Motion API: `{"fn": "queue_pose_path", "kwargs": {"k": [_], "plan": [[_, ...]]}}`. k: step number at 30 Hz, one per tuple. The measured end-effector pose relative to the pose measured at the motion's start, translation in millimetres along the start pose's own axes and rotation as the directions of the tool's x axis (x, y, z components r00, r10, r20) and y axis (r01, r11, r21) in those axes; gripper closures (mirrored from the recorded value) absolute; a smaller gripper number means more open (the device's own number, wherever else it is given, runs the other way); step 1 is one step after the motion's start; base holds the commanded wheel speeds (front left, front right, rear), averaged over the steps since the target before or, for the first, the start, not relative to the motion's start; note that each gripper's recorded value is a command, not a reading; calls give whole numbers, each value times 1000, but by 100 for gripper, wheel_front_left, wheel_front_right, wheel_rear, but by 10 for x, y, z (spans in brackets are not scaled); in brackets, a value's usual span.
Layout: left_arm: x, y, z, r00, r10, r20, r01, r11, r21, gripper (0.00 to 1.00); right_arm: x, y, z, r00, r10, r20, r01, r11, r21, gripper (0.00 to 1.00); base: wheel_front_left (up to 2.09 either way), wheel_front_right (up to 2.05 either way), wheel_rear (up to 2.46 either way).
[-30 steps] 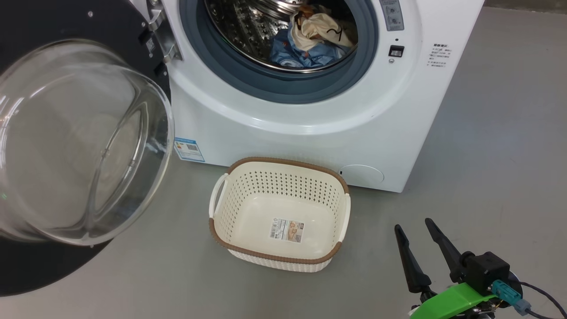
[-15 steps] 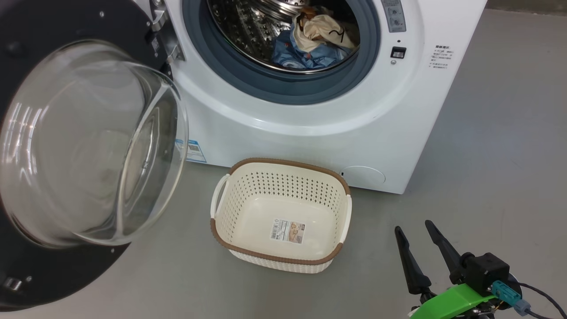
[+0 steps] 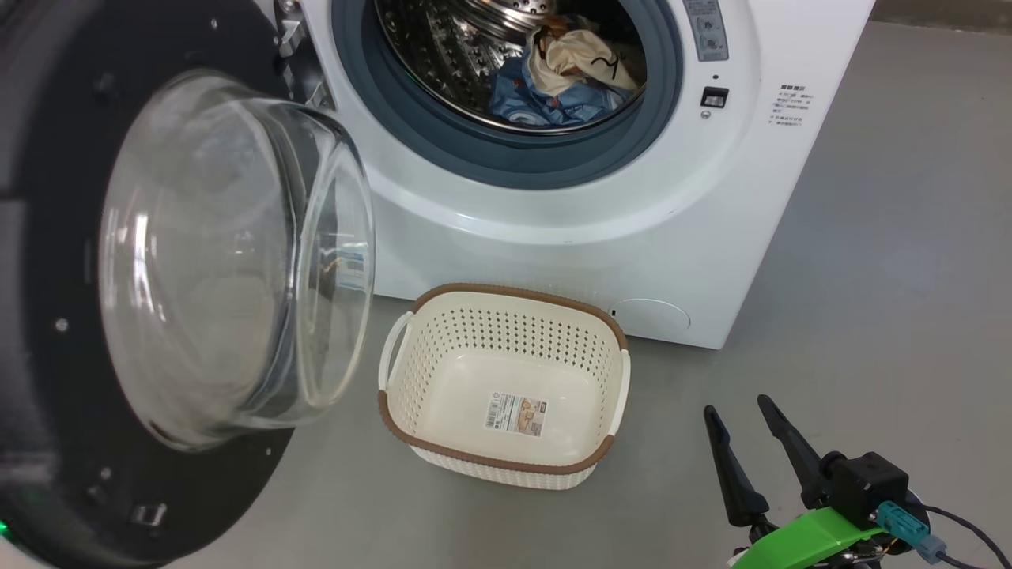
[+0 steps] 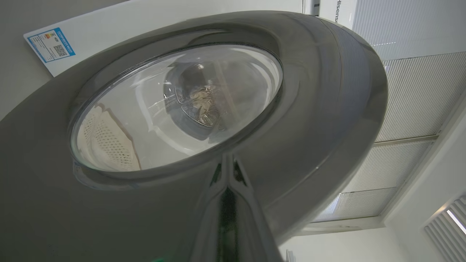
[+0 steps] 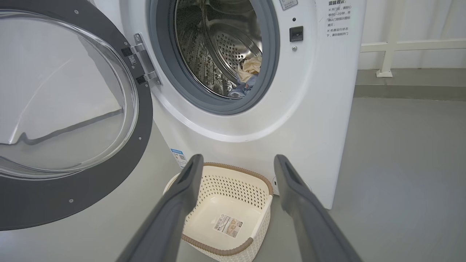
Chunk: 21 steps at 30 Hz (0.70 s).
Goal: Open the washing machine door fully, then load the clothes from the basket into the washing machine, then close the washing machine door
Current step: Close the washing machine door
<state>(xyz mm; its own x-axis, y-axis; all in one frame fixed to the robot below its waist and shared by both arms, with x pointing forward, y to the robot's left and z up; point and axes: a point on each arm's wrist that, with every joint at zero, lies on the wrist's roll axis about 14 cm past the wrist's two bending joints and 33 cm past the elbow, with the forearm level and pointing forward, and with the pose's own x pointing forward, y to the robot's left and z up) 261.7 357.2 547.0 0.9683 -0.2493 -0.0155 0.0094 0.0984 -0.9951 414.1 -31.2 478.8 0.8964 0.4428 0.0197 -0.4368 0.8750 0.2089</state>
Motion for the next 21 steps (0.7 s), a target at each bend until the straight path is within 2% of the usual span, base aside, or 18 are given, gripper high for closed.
{"fn": "queue_pose_path", "kwargs": {"k": [8,21], "plan": [[238,-74,-450,991,-70,-113,69,998,-14,100,-31,-43,-6,1000,-16,-1,16,1000,19,0,0,0,0],[812,-275,-1220,919,-187,-347,178,982,-58,100,-219,-330,66,994,-111,21,111,993,27,0,0,0,0]]}}
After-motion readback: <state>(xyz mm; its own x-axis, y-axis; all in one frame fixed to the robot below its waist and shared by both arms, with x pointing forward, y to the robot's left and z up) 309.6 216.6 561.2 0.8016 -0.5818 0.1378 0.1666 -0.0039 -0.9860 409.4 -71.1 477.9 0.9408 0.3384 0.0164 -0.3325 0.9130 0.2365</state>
